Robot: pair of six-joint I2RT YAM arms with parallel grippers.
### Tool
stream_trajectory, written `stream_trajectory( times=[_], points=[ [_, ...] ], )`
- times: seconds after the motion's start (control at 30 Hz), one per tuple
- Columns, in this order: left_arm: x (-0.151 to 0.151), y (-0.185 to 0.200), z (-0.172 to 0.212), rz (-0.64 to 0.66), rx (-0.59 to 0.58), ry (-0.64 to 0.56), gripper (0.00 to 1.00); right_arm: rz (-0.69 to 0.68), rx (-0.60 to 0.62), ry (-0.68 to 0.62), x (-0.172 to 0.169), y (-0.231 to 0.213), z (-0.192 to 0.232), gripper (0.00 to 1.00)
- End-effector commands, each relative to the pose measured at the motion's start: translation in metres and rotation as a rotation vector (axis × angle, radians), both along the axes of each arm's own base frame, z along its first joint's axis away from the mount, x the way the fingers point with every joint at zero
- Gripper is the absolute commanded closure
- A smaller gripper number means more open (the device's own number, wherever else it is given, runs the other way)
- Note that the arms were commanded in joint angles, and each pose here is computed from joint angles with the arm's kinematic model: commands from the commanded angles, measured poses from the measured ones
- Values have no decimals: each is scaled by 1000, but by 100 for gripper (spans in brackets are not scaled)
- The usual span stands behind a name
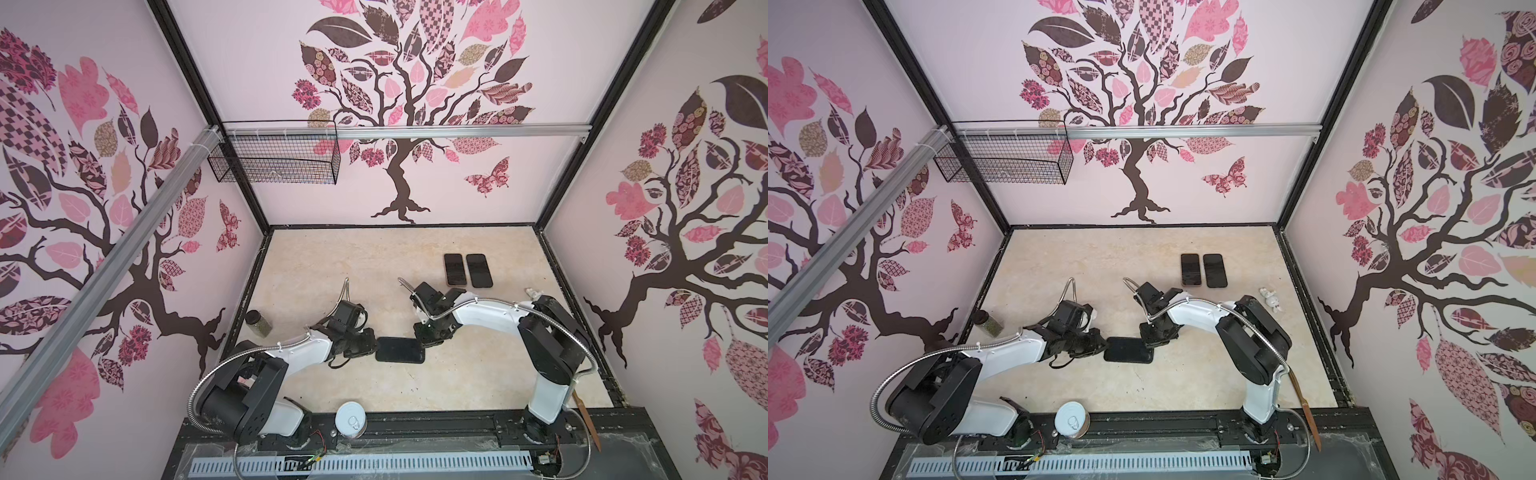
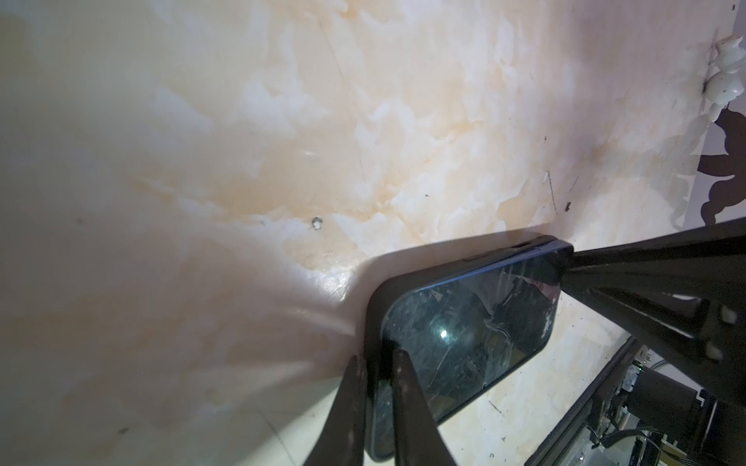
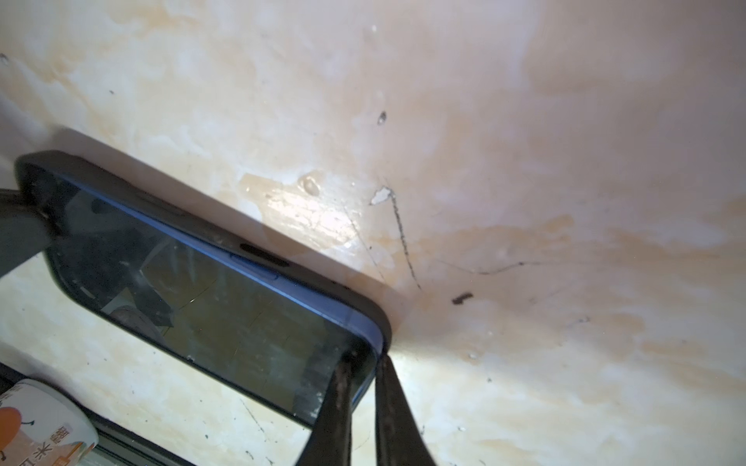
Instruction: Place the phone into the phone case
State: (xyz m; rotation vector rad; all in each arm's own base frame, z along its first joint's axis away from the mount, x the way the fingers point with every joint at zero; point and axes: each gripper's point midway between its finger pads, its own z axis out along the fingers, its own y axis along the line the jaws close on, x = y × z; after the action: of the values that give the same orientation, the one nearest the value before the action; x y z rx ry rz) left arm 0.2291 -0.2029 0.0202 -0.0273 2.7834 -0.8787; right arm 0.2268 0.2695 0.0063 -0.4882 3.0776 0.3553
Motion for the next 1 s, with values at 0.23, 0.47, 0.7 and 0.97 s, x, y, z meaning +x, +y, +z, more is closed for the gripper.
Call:
stream_trajectory(
  times=[0.23, 0.47, 0.7, 0.97],
  points=[
    [-18, -6, -20, -39, 7, 31, 86, 115, -181, 112, -59, -22, -167, 89],
    [-18, -5, -22, -37, 12, 37, 86, 108, -152, 101, -59, -18, -160, 89],
    [-17, -5, -18, -33, 15, 32, 86, 119, -89, 106, -61, -8, -149, 89],
    [-15, 0, -12, -23, 33, 17, 86, 67, 105, 38, -33, 1, -76, 87]
  ],
)
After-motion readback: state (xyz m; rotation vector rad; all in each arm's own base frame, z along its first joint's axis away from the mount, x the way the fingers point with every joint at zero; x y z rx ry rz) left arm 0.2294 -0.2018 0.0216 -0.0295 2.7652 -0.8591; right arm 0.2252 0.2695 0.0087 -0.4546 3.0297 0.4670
